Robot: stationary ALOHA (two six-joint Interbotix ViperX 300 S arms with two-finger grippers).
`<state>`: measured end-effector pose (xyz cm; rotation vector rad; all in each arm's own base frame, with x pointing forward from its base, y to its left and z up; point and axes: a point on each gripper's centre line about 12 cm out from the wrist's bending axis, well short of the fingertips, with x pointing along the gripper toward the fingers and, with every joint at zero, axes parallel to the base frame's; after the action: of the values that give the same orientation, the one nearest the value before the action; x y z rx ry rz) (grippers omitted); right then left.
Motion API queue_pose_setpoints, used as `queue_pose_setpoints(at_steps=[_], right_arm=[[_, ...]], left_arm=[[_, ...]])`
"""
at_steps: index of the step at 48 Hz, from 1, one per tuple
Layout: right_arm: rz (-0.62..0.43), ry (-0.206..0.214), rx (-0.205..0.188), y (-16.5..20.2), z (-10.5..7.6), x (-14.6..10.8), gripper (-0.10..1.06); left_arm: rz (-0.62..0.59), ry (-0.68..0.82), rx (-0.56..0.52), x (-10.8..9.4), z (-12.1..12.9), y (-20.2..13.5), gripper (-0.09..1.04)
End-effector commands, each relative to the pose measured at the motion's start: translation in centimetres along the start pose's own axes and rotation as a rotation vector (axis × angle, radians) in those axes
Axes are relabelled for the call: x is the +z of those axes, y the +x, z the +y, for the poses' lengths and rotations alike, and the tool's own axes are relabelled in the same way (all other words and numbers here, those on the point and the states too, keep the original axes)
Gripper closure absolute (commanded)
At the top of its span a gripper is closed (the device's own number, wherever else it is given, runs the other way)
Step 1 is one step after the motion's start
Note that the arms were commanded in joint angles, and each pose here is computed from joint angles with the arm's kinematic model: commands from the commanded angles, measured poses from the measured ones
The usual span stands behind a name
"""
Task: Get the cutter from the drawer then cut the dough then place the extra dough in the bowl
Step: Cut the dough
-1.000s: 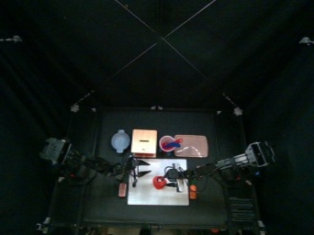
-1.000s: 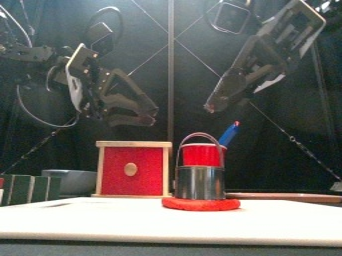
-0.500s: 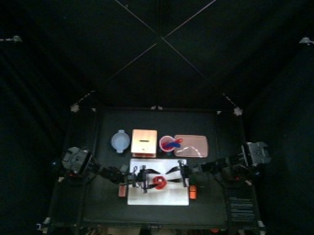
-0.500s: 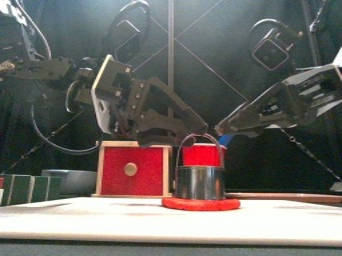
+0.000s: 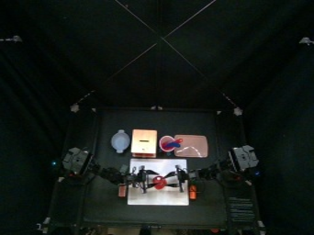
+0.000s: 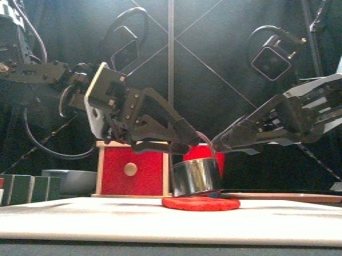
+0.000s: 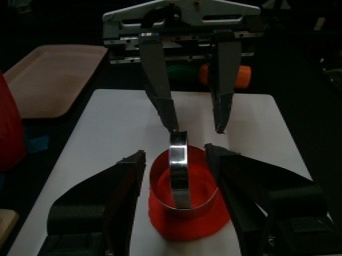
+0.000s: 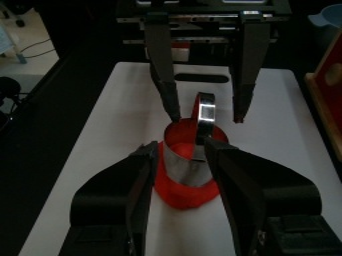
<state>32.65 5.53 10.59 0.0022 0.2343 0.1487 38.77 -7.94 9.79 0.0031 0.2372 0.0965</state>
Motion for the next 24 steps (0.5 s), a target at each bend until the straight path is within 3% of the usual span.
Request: queue_pose_setpoints(at_steps=[1,13,24], right_arm=[[-0.038,0.007,-0.003,-0.3,0.0,1.2,0.17],[-0.046,0.011,-0.023,-1.4,-0.6,2.0,0.17],[-0.028,0.028,-0.026,0.8,-0.6,2.1,0.17]], left_arm=[[-0.02,-0.008,0.0,0.6,0.0,0.1,0.07],[-0.019,-0.011,-0.011,0.9,-0.4,-0.1,0.07],[-0.025,-0.011,-0.012,1.1,-0.5,0.1,0.08]])
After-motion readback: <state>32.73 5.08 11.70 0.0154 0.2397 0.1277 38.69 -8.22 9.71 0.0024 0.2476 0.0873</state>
